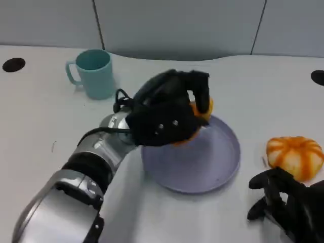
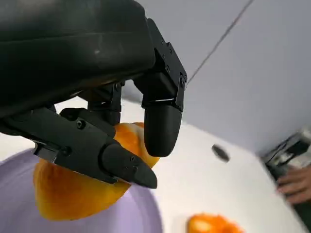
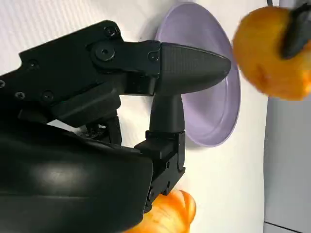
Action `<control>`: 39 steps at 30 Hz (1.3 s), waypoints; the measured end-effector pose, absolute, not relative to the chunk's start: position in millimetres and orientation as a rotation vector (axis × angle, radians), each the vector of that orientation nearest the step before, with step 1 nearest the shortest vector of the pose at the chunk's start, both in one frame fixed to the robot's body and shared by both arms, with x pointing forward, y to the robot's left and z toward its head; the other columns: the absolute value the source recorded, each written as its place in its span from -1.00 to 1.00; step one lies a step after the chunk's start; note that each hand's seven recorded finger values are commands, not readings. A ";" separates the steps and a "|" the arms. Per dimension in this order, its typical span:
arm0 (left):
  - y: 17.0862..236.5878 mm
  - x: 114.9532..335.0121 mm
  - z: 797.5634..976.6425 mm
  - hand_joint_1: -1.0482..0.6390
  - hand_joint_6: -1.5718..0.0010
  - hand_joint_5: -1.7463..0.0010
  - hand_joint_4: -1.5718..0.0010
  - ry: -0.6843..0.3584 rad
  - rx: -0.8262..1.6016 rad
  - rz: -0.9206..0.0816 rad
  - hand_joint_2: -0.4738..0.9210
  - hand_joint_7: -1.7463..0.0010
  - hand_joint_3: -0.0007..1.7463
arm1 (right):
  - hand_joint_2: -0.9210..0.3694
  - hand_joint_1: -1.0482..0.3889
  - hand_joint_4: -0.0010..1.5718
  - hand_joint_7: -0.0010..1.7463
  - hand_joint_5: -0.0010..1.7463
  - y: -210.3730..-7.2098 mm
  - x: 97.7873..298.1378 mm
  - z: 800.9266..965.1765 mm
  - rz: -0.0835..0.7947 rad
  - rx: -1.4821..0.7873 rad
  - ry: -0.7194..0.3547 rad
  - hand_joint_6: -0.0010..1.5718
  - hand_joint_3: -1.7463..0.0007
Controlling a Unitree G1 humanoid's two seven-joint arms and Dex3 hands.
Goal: Grasp the bread from the table and place it into the plate.
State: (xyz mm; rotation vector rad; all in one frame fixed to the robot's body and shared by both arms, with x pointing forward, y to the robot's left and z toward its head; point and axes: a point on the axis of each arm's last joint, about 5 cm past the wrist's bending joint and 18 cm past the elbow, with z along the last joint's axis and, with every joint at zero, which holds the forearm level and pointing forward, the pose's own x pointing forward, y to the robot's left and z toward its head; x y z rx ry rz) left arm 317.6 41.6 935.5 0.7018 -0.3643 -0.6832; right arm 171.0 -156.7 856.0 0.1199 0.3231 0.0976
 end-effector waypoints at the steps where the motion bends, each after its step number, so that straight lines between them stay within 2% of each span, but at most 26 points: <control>1: 40.8 317.3 934.9 0.12 0.18 -1.00 -0.11 -0.359 0.705 -0.686 0.89 -1.00 -0.91 | -1.00 0.02 -0.35 0.89 1.00 -156.6 171.0 855.9 0.098 0.120 0.322 -0.53 0.30; 4: 39.8 318.1 935.4 -0.11 0.39 -1.00 0.11 -0.347 0.764 -0.725 0.91 -0.97 -0.92 | -1.00 0.04 -0.35 0.89 1.00 -156.0 170.8 855.7 0.098 0.126 0.322 -0.53 0.29; 5: 39.9 318.7 935.4 -0.20 0.44 -0.96 0.25 -0.330 0.812 -0.763 0.91 -0.84 -0.94 | -1.00 0.03 -0.34 0.89 1.00 -155.1 170.8 855.7 0.101 0.134 0.321 -0.53 0.30; 6: 40.4 319.0 934.7 -0.26 0.43 -0.86 0.36 -0.314 0.861 -0.802 0.92 -0.60 -0.97 | -1.00 0.03 -0.34 0.89 1.00 -154.0 170.8 855.6 0.105 0.142 0.320 -0.53 0.30; 7: 41.3 318.9 933.2 -0.29 0.41 -0.81 0.41 -0.294 0.892 -0.832 0.92 -0.47 -0.98 | -1.00 0.03 -0.34 0.89 1.00 -153.0 170.8 855.5 0.107 0.148 0.319 -0.53 0.30; 8: 41.9 318.5 931.7 -0.38 0.41 -0.45 0.52 -0.278 0.918 -0.862 0.93 -0.06 -0.99 | -1.00 0.02 -0.34 0.89 1.00 -152.4 170.6 855.4 0.107 0.151 0.319 -0.52 0.31; 9: 42.2 318.4 931.2 -0.44 0.36 -0.18 0.56 -0.269 0.933 -0.883 0.95 0.26 -0.99 | -1.00 0.02 -0.34 0.89 1.00 -152.3 170.6 855.4 0.107 0.151 0.319 -0.52 0.32; 10: 42.4 318.4 931.1 -0.47 0.31 -0.02 0.56 -0.266 0.948 -0.902 0.96 0.47 -1.00 | -1.00 0.02 -0.34 0.89 1.00 -152.1 170.6 855.4 0.107 0.152 0.319 -0.52 0.32; 11: 43.1 318.6 931.5 -0.54 0.35 0.22 0.65 -0.268 0.965 -0.916 0.99 0.71 -0.98 | -1.00 0.03 -0.34 0.89 1.00 -151.8 170.6 855.4 0.107 0.154 0.319 -0.53 0.32; 13: 44.4 319.7 933.4 -0.62 0.44 0.42 0.77 -0.279 1.009 -0.937 1.00 0.88 -0.96 | -1.00 0.02 -0.34 0.89 1.00 -151.6 170.6 855.3 0.107 0.154 0.319 -0.53 0.32; 19: 41.5 322.6 941.8 -0.75 0.62 0.58 0.98 -0.310 1.073 -0.975 1.00 0.99 -0.90 | -1.00 0.03 -0.34 0.90 1.00 -150.9 170.6 855.3 0.107 0.162 0.318 -0.53 0.31; 21: 40.7 323.1 943.8 -0.76 0.68 0.66 1.00 -0.316 1.078 -0.988 1.00 0.99 -0.87 | -1.00 0.03 -0.33 0.90 1.00 -150.8 170.6 855.2 0.107 0.163 0.318 -0.53 0.31; 28: 40.9 325.0 948.3 -0.81 0.75 0.73 1.00 -0.313 1.049 -0.998 1.00 0.99 -0.79 | -1.00 0.02 -0.34 0.89 1.00 -150.8 170.6 854.9 0.107 0.163 0.318 -0.54 0.32; 30: 44.1 327.2 951.9 -0.80 0.76 0.72 0.99 -0.307 0.982 -0.990 1.00 0.99 -0.77 | -1.00 0.03 -0.33 0.89 1.00 -151.2 170.6 854.3 0.110 0.163 0.317 -0.53 0.32; 34: 61.5 334.9 963.9 -0.78 0.72 0.67 0.92 -0.322 0.711 -0.906 1.00 0.97 -0.76 | -1.00 0.02 -0.34 0.88 1.00 -151.6 170.5 853.8 0.111 0.159 0.307 -0.53 0.31; 38: 90.0 335.1 953.8 -0.79 0.71 0.66 0.91 -0.277 0.440 -0.828 1.00 0.97 -0.75 | -1.00 0.02 -0.35 0.88 1.00 -152.8 170.3 853.2 0.110 0.156 0.308 -0.53 0.31; 39: 94.3 334.2 949.6 -0.76 0.72 0.64 0.89 -0.256 0.417 -0.825 1.00 0.98 -0.67 | -1.00 0.02 -0.35 0.89 1.00 -153.2 170.2 853.2 0.110 0.155 0.308 -0.51 0.30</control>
